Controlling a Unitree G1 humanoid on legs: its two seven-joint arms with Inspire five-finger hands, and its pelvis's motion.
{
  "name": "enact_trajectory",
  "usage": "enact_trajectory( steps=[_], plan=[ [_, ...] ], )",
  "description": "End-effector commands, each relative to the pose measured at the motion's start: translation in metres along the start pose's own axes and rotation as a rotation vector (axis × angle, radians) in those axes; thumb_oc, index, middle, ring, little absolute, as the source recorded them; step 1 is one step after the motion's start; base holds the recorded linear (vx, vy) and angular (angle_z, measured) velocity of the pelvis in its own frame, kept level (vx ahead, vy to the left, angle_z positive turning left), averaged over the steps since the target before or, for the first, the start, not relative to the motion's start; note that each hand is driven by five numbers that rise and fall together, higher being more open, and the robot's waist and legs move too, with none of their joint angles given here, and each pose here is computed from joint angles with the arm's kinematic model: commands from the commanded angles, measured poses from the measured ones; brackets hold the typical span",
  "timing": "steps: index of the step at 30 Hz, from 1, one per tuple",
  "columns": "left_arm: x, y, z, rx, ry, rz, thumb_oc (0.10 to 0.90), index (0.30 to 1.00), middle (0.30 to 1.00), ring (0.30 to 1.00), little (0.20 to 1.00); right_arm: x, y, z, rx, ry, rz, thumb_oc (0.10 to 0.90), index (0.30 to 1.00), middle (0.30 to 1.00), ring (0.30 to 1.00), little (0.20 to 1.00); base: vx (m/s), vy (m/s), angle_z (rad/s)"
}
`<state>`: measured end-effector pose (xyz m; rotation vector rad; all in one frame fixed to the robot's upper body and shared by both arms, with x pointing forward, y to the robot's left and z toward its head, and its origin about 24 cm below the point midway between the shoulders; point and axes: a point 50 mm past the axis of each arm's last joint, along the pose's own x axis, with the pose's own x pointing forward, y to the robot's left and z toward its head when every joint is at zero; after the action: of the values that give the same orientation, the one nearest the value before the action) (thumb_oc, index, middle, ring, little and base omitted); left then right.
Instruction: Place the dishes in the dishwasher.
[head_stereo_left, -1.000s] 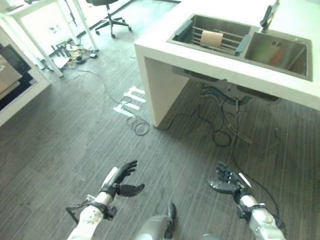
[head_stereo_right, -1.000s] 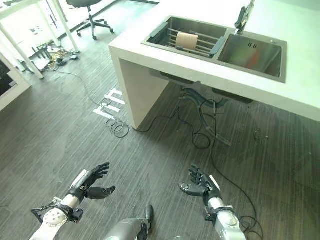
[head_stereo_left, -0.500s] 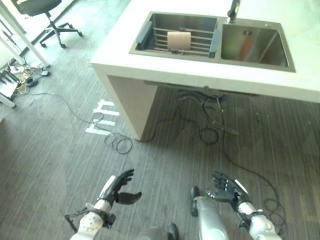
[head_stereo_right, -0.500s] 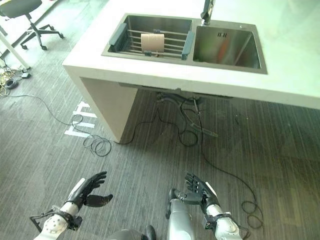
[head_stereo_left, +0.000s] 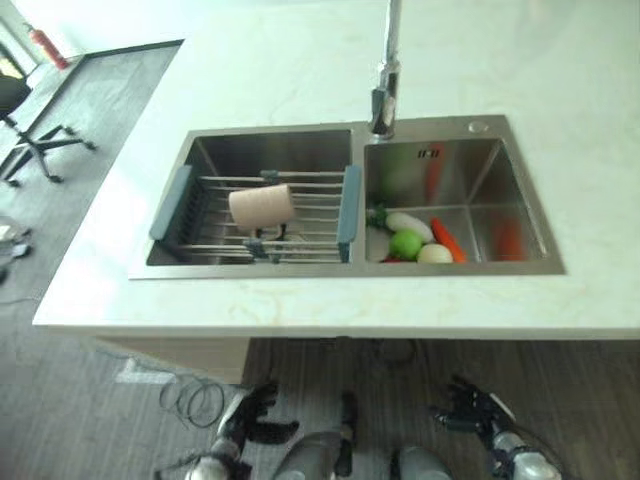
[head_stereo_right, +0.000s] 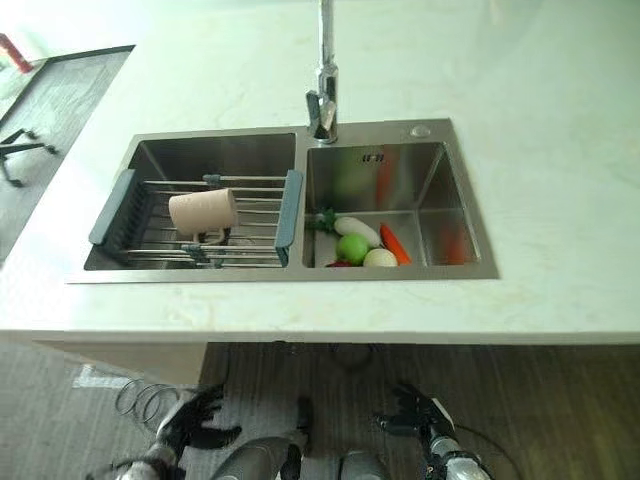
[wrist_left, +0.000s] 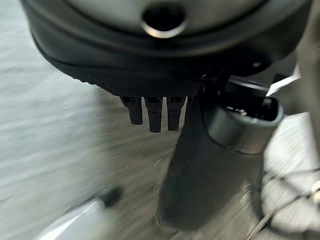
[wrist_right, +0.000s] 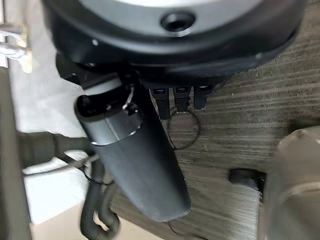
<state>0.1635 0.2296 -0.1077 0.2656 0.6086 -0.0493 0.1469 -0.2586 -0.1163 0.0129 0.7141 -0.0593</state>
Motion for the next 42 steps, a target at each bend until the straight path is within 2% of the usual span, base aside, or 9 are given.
enact_trajectory(
  steps=[1, 12, 19, 22, 26, 33, 36, 42],
  plan=[
    [0.000, 0.017, 0.019, 0.057, -0.133, 0.063, 0.800, 0.900, 0.900, 0.900, 0.900, 0.005, -0.014, 0.042, -0.023, -0.199, -0.027, 0.800, 0.900, 0.900, 0.900, 0.900, 0.16, 0.170, 0.14],
    [0.003, 0.016, -0.003, 0.068, -0.007, 0.105, 0.800, 0.900, 0.900, 0.900, 0.900, 0.006, -0.015, 0.016, 0.020, -0.087, -0.073, 0.800, 0.900, 0.900, 0.900, 0.900, 0.05, 0.083, -0.07],
    [-0.004, 0.011, -0.024, -0.041, 0.097, 0.108, 0.800, 0.900, 0.900, 0.900, 0.900, 0.005, -0.018, 0.004, 0.031, -0.009, -0.104, 0.800, 0.900, 0.900, 0.900, 0.900, 0.00, 0.034, -0.06],
    [-0.006, 0.010, -0.030, -0.068, 0.132, 0.100, 0.800, 0.900, 0.900, 0.900, 0.900, 0.000, -0.024, -0.006, 0.031, 0.047, -0.172, 0.800, 0.900, 0.900, 0.900, 0.900, 0.08, 0.140, -0.12],
    [-0.006, 0.021, -0.035, -0.100, 0.196, 0.111, 0.800, 0.900, 0.900, 0.900, 0.900, -0.005, -0.031, -0.010, 0.111, 0.044, -0.213, 0.800, 0.900, 0.900, 0.900, 0.900, 0.04, 0.164, 0.19],
    [-0.013, 0.037, -0.044, -0.221, 0.242, 0.234, 0.800, 0.900, 0.900, 0.900, 0.900, -0.002, -0.029, -0.006, 0.135, 0.017, -0.173, 0.800, 0.900, 0.900, 0.900, 0.900, 0.02, -0.021, 0.12],
    [-0.011, 0.035, -0.041, -0.247, 0.220, 0.244, 0.800, 0.900, 0.900, 0.900, 0.900, -0.005, -0.032, -0.011, 0.111, 0.041, -0.198, 0.800, 0.900, 0.900, 0.900, 0.900, 0.10, -0.110, 0.58],
    [-0.013, 0.023, -0.046, -0.263, 0.234, 0.209, 0.800, 0.900, 0.900, 0.900, 0.900, -0.007, -0.051, -0.001, 0.169, 0.020, -0.279, 0.800, 0.900, 0.900, 0.900, 0.900, 0.05, 0.218, 0.37]
  ],
)
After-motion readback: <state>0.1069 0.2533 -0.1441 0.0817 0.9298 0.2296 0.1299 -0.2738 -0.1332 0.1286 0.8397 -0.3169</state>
